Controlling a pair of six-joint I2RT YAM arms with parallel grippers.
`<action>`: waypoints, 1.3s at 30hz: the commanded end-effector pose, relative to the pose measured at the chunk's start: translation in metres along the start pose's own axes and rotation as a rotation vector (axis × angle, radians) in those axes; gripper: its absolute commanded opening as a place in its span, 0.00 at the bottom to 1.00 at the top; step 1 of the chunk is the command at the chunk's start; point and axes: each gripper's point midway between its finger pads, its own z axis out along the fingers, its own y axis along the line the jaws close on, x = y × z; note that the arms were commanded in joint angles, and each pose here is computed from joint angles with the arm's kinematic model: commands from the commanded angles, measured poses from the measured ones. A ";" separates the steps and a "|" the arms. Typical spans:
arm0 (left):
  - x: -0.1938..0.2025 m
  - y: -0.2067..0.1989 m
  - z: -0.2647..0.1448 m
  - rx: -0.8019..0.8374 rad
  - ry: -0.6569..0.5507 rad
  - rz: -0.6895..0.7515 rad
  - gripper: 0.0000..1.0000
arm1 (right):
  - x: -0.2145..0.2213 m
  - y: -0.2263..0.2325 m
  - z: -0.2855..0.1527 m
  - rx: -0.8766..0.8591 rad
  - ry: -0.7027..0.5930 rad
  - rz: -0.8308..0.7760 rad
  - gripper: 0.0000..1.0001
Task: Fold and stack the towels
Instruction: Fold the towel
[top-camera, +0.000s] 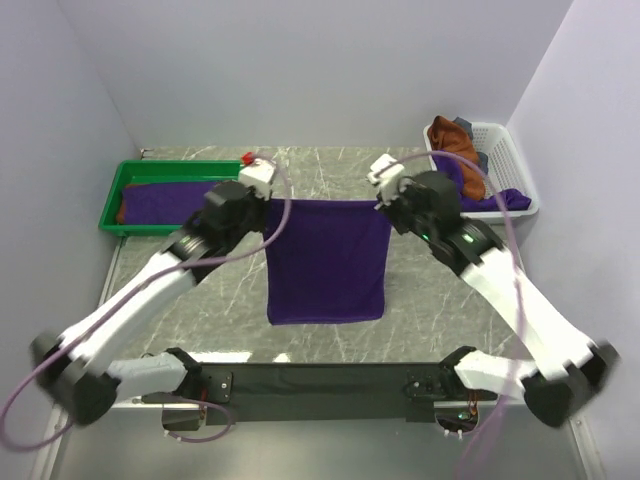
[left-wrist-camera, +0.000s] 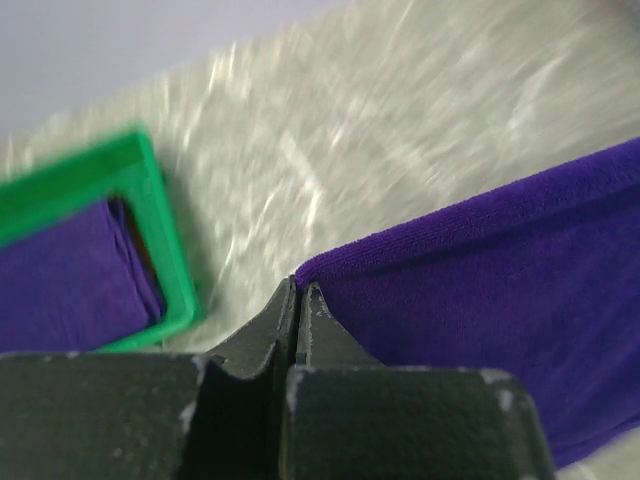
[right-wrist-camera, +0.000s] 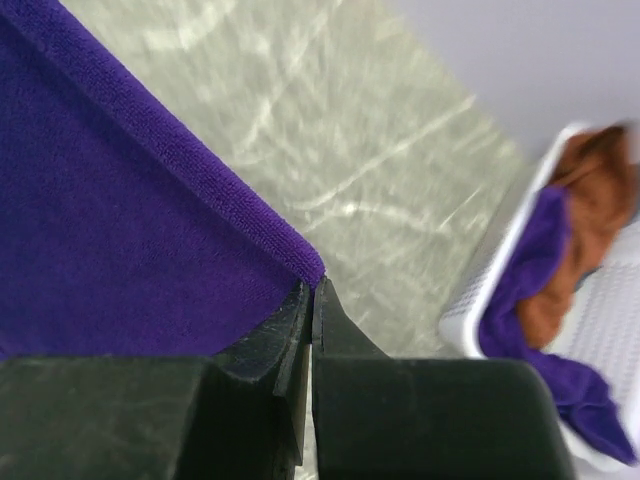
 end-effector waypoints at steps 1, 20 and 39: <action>0.035 0.028 0.054 -0.160 0.108 -0.044 0.01 | 0.035 -0.010 0.055 0.032 0.113 -0.007 0.00; 0.069 0.073 0.165 -0.248 0.187 -0.048 0.01 | 0.089 -0.036 0.192 0.030 0.294 -0.032 0.00; 0.107 0.049 0.093 -0.199 0.247 -0.270 0.01 | 0.118 0.026 0.129 -0.104 0.301 0.105 0.00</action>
